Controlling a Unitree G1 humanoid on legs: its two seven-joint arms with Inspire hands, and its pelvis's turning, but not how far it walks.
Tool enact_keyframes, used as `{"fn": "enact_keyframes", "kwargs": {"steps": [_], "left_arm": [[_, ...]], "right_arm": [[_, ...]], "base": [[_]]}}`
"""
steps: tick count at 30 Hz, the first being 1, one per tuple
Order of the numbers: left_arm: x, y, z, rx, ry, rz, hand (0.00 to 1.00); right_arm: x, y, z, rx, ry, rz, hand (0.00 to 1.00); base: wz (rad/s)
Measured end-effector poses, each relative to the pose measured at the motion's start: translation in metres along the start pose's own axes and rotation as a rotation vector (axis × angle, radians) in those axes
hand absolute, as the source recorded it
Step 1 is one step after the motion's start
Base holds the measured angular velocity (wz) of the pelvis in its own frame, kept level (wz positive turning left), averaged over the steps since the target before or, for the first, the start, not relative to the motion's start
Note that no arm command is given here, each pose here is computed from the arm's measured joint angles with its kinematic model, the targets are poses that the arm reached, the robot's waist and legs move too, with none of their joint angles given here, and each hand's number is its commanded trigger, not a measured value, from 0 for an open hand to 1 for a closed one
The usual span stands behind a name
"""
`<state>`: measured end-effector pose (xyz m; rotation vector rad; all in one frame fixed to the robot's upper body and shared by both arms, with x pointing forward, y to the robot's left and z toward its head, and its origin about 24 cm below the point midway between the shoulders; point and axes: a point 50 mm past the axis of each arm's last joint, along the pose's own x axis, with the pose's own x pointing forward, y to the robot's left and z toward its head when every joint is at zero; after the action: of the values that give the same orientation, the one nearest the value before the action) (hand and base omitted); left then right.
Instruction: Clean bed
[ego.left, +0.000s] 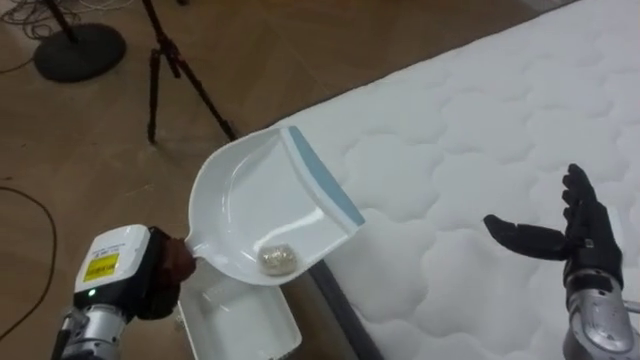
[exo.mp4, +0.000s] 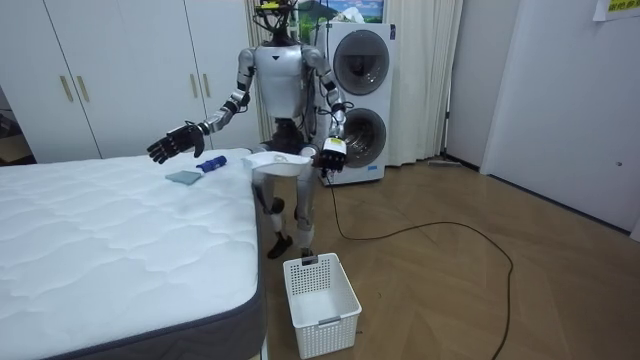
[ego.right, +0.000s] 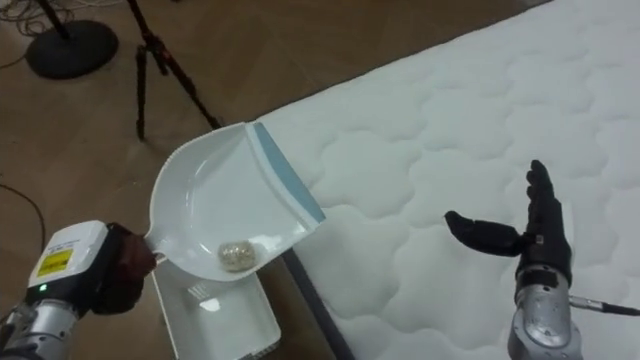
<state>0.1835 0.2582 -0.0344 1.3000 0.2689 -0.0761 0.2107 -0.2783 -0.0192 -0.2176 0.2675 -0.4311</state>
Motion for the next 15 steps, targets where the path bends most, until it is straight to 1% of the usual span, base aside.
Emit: {"fn": "enact_keyframes", "kwargs": {"steps": [7,9,11,15], "left_arm": [[0.009,0.005,0.005,0.002,-0.021,-0.004,1.00],[0.010,0.003,0.008,-0.011,-0.028,-0.007,1.00],[0.012,0.005,0.012,-0.012,-0.050,0.000,1.00],[0.013,0.006,0.012,-0.011,-0.048,0.000,1.00]], "right_arm": [[0.000,0.001,0.000,-0.003,0.000,-0.009,0.00],[0.001,0.000,0.002,-0.018,-0.013,-0.025,0.00],[0.004,0.003,0.007,-0.020,-0.035,-0.020,0.00],[0.006,0.005,0.011,-0.013,-0.051,-0.017,0.00]], "base": [[0.57],[0.50],[0.14],[0.11]]}}
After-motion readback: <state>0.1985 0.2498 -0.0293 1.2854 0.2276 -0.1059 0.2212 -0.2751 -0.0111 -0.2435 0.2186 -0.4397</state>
